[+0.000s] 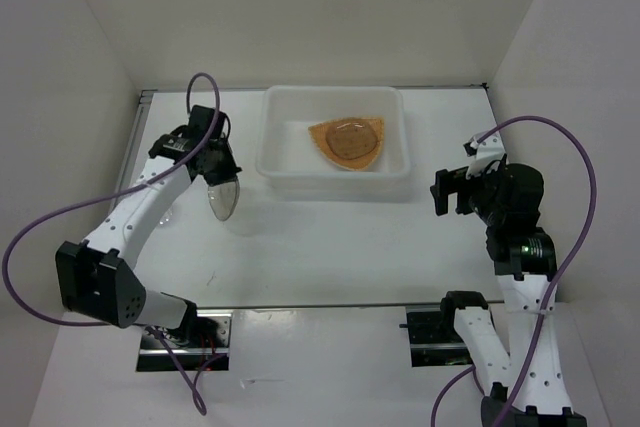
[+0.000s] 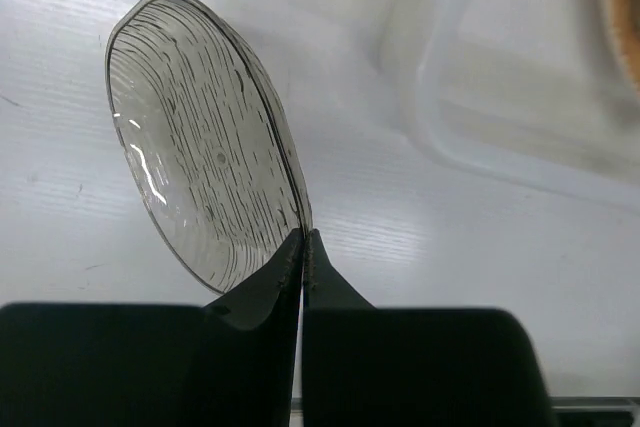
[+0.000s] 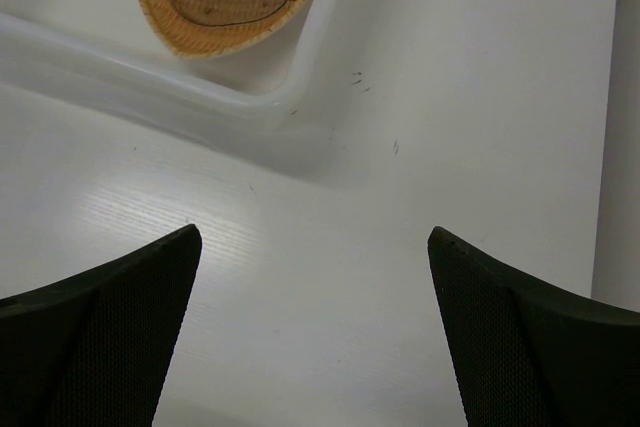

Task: Place the mixed dishes into the plastic bin

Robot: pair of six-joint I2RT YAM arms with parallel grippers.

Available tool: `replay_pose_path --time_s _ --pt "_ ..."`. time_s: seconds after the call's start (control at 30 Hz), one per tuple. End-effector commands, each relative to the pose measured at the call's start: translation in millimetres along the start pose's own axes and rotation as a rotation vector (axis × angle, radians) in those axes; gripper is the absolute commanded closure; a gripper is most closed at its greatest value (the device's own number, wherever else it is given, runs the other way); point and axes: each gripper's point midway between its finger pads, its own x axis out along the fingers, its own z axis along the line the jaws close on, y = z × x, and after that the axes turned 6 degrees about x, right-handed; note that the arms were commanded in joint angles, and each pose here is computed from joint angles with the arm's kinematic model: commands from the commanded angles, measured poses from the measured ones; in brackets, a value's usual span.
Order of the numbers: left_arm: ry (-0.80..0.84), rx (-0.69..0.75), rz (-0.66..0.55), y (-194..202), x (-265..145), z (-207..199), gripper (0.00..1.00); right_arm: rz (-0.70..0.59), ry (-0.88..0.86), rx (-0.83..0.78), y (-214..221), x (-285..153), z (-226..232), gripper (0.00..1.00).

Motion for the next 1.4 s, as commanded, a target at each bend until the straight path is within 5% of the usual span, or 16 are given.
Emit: replay_pose_path --time_s 0.0,0.3,0.6,1.0,1.37 --pt "0.014 -0.033 -0.058 -19.8 -33.4 -5.8 1.0 -0.067 -0.009 -0.019 -13.4 0.9 0.4 0.02" --pt "0.076 -0.029 -0.158 -57.3 -67.5 -29.9 1.0 -0.076 -0.008 -0.022 -14.7 -1.3 0.9 0.02" --pt "0.206 0.26 -0.321 -129.4 -108.4 -140.2 1.0 -0.076 -0.008 -0.022 -14.7 -1.3 0.9 0.02" --pt "0.121 0.551 -0.274 -73.3 -6.3 -269.2 1.0 -0.115 -0.004 -0.035 -19.1 -8.9 3.3 0.02" --pt "0.063 0.609 -0.367 -58.8 52.5 -313.3 1.0 -0.154 -0.001 -0.039 -23.2 -16.8 6.0 0.02"
